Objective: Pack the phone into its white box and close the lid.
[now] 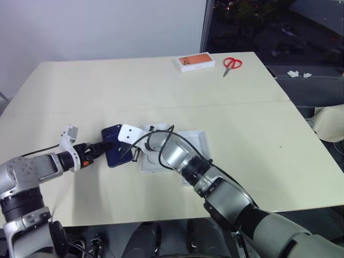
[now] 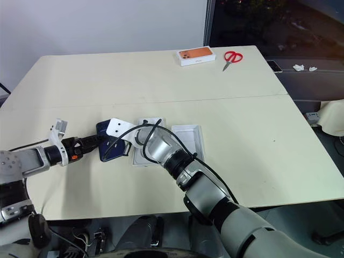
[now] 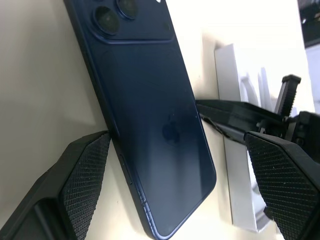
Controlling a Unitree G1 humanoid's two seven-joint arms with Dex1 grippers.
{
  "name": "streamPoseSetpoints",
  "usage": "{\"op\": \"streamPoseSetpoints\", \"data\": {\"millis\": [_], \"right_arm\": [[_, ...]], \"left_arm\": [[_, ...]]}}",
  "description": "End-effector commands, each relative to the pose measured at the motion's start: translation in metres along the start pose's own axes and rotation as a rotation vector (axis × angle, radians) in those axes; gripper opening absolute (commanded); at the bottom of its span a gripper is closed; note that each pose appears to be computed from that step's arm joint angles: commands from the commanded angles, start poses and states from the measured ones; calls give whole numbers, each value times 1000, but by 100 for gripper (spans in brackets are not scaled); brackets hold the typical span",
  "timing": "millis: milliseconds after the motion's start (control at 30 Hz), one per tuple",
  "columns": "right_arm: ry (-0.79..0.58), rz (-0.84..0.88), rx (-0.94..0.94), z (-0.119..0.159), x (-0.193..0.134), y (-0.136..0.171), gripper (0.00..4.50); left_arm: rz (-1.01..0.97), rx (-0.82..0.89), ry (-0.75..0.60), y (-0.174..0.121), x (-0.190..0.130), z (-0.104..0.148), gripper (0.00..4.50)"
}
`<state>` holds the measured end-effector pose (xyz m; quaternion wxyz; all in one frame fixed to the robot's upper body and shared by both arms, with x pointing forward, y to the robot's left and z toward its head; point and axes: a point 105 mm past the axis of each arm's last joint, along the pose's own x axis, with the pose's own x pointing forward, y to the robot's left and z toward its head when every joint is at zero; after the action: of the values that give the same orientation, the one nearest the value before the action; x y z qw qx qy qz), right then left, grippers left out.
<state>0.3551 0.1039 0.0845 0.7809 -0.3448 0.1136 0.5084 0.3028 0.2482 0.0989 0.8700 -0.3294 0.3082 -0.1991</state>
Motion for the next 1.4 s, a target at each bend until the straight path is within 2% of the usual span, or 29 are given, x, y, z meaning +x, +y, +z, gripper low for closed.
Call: {"op": "streamPoseSetpoints", "data": {"millis": [33, 567, 800, 1000, 1200, 1400], "right_arm": [[-39, 48, -10, 11, 4, 15, 0], [-62, 90, -18, 20, -6, 13, 0], [-52, 88, -39, 17, -6, 14, 0], [-52, 91, -43, 17, -5, 16, 0], [-52, 89, -48, 15, -5, 15, 0], [-53, 88, -52, 16, -5, 16, 0]], "left_arm": [[-66, 12, -17, -16, 10, 2, 446], [28, 67, -15, 0, -12, 12, 446], [74, 74, 40, 15, -16, 0, 446], [77, 90, -4, 13, -30, 17, 446], [59, 91, 31, 11, -20, 7, 446], [-10, 32, 53, 5, 8, -9, 446]]}}
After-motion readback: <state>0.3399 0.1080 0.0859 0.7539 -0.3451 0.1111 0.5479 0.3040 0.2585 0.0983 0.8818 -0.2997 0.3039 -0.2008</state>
